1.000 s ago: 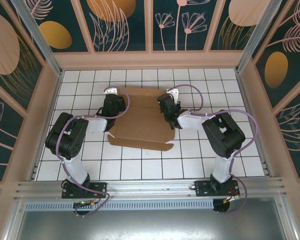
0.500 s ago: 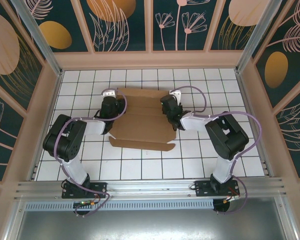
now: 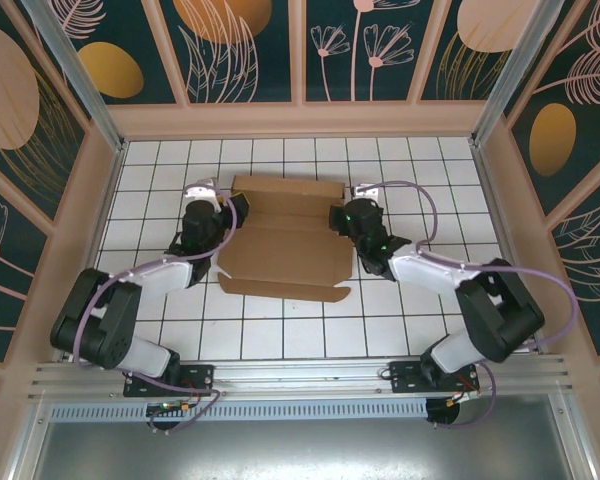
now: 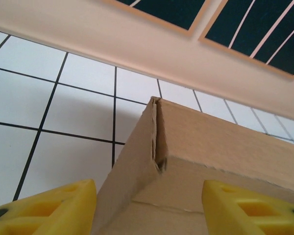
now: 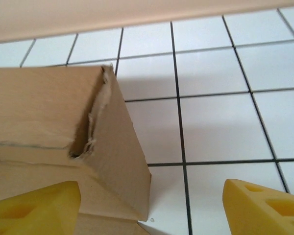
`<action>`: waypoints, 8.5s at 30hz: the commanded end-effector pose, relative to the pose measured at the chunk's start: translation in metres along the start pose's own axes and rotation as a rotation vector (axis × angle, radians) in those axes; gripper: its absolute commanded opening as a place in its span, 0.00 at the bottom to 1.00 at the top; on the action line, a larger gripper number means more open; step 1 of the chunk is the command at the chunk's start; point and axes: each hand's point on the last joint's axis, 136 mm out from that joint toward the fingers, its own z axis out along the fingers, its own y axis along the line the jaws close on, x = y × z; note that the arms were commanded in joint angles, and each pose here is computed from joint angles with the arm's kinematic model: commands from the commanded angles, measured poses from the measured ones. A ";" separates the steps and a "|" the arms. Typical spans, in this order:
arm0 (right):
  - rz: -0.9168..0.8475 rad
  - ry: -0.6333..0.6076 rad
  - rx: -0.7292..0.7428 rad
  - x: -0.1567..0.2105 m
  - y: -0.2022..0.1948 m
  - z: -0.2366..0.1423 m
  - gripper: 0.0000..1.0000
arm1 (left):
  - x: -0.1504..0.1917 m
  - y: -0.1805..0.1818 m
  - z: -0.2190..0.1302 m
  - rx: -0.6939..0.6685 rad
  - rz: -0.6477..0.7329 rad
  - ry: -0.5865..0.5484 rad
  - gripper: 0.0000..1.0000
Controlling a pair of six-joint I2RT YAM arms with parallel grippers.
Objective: Fold the paper box
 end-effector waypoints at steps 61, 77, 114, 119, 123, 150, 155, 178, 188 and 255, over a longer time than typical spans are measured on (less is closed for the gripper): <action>0.110 0.684 -0.266 0.067 0.021 0.097 0.40 | -0.115 -0.044 -0.108 0.008 0.000 -0.064 0.54; 0.217 0.535 -0.217 0.085 0.066 0.000 0.69 | -0.118 -0.040 -0.116 -0.003 -0.052 -0.084 0.56; -0.702 0.296 -0.680 0.016 0.108 0.207 0.41 | -0.097 -0.042 -0.120 0.083 -0.055 -0.085 0.53; -0.675 0.341 -0.607 0.025 0.096 0.193 0.31 | -0.098 -0.042 -0.123 0.081 -0.061 -0.091 0.52; -0.661 0.313 -0.500 0.034 0.078 0.162 0.18 | -0.099 -0.042 -0.127 0.085 -0.069 -0.101 0.52; -0.168 0.564 -0.062 0.089 -0.001 0.028 0.43 | -0.099 -0.045 -0.133 0.120 -0.113 -0.113 0.54; -0.181 0.592 -0.041 0.089 -0.007 0.053 0.44 | -0.101 -0.044 -0.134 0.114 -0.111 -0.118 0.54; -0.504 0.614 0.316 0.100 -0.037 0.074 0.09 | -0.101 -0.044 -0.134 0.108 -0.111 -0.119 0.56; -0.236 0.406 -0.019 0.037 0.009 0.050 0.49 | -0.097 -0.033 -0.124 0.046 -0.066 -0.110 0.71; -0.500 -0.164 -0.501 -0.086 0.028 0.048 0.01 | -0.072 -0.014 0.005 0.331 0.368 -0.105 0.01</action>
